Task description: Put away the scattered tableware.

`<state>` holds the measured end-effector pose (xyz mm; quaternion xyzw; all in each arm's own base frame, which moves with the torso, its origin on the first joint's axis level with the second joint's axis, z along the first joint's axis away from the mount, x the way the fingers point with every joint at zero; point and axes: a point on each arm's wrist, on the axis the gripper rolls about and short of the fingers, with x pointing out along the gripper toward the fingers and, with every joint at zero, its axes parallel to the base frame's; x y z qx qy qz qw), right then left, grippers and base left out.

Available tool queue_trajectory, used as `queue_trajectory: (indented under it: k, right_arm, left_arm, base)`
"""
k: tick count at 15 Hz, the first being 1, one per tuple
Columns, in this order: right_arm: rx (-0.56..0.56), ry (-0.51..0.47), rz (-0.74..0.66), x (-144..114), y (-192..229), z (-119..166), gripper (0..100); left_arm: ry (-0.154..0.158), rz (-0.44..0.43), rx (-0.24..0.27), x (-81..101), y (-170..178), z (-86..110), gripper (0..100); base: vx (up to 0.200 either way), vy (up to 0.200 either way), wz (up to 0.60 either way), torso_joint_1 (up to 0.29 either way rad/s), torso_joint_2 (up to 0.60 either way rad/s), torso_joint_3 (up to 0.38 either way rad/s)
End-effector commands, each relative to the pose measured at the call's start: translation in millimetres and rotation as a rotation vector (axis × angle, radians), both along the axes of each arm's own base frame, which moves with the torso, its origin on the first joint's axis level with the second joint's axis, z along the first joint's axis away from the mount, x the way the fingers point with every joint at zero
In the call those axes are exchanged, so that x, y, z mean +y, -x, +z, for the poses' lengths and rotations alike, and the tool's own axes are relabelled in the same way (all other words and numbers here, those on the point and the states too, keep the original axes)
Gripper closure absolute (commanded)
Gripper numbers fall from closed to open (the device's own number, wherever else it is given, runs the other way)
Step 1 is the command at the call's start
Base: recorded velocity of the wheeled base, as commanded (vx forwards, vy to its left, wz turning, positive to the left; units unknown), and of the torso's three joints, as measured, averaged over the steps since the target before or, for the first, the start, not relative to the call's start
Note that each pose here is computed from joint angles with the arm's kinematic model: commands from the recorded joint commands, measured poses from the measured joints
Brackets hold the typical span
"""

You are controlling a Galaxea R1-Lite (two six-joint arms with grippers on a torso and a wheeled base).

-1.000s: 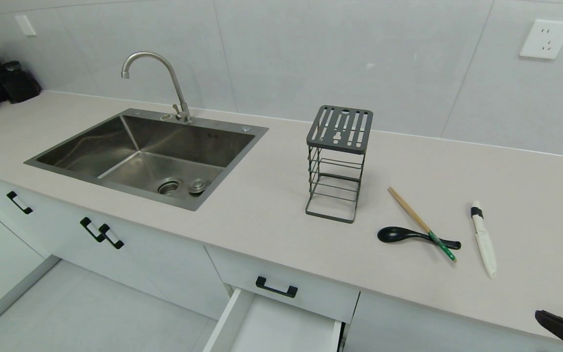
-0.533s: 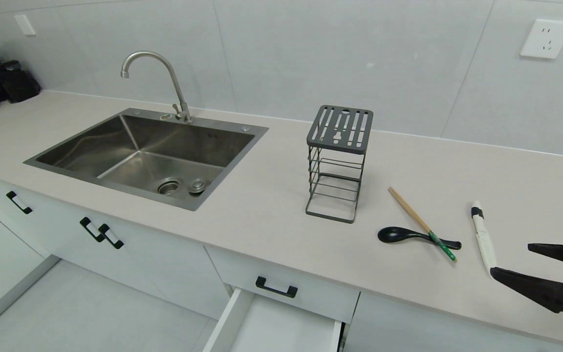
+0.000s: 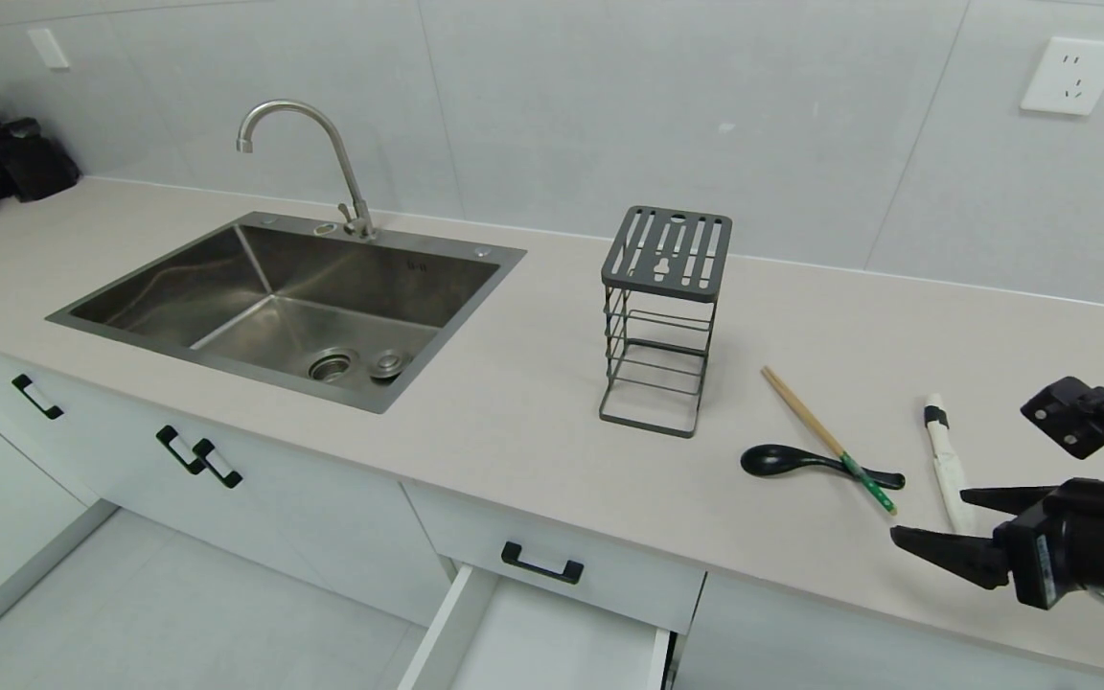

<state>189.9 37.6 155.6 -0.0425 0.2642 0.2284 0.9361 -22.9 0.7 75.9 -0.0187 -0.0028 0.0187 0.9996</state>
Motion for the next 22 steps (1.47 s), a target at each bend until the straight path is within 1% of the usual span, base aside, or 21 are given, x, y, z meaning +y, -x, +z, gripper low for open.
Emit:
queue_trajectory:
  k: [1,4,7,10,12,22]
  right_arm:
    - [0.049,0.023,-0.008,4,-15,-14,0]
    - [0.037,0.027,-0.020,6,-30,-23,0]
    - [0.074,0.035,-0.018,8,-37,-33,0]
    - [0.036,0.043,-0.003,12,-49,-40,0]
    - [0.048,0.045,0.002,14,-53,-45,0]
    - [0.025,0.042,0.027,26,-78,-52,0]
  left_arm:
    - [0.000,0.001,0.002,0.0,0,-0.1,0]
    - [0.000,0.001,0.000,0.0,0,0.1,0]
    - [0.000,0.001,0.002,0.0,0,-0.1,0]
    - [0.001,0.001,0.000,0.0,0,0.1,0]
    - [0.000,0.001,0.002,0.0,0,-0.1,0]
    - [0.000,0.001,0.000,0.0,0,0.1,0]
  base:
    - [0.000,0.000,0.00,0.000,0.00,0.000]
    - [0.000,0.000,0.00,0.000,0.00,0.000]
    - [0.000,0.000,0.00,0.000,0.00,0.000]
    - [0.000,0.000,0.00,0.000,0.00,0.000]
    - [0.000,0.000,0.00,0.000,0.00,0.000]
    - [0.000,0.000,0.00,0.000,0.00,0.000]
